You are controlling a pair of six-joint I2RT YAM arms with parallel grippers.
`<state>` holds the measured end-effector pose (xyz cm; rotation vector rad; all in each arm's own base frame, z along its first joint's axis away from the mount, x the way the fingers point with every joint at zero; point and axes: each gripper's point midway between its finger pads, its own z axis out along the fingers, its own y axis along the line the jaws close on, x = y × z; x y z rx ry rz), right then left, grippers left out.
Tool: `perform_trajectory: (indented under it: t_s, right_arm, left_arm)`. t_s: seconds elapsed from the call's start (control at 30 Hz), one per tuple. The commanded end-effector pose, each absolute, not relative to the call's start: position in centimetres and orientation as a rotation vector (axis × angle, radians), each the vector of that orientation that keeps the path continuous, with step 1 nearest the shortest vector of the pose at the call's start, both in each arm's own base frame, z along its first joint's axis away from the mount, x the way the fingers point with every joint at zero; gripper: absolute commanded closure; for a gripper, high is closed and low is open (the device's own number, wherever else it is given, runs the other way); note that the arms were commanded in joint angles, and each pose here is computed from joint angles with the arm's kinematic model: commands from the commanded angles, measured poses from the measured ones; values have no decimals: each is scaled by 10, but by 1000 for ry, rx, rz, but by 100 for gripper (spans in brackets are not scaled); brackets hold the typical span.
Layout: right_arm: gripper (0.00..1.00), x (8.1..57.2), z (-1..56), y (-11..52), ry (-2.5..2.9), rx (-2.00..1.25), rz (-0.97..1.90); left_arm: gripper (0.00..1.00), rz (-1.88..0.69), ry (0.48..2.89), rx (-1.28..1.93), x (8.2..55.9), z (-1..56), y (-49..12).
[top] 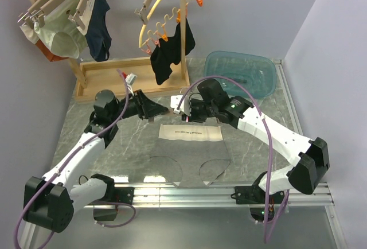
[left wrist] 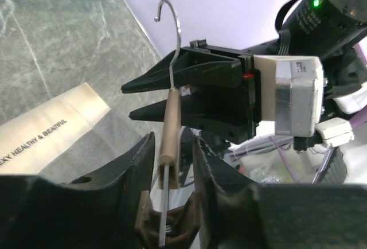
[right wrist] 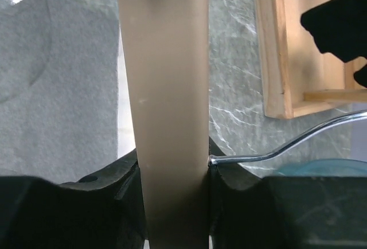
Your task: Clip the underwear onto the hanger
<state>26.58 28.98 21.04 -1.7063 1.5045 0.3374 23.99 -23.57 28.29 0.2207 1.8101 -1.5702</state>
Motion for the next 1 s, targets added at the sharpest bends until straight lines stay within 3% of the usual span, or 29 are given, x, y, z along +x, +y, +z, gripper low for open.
perform_trajectory:
  t_s: [0.0,0.07,0.2,0.57,0.83,0.97]
  right_arm:
    - [99,277,224,280,1478,-1676,245]
    - [100,277,223,278,1480,-1681,233]
    - [100,277,221,274,1478,-1701,206]
    - [100,266,211,261,1495,-1763,197]
    - [100,264,205,257,1499,-1773,196]
    - [100,263,204,256,1499,-1772,199]
  left_arm:
    - [57,-1504,1838,440,228,289,-238]
    - [50,-1495,1869,487,227,289,-238]
    - [44,-1456,1941,556,224,278,-235]
    - [45,-1433,1952,639,222,275,-234]
    - [60,-1444,1965,620,225,272,-233]
    - [83,-1473,1956,606,225,270,-234]
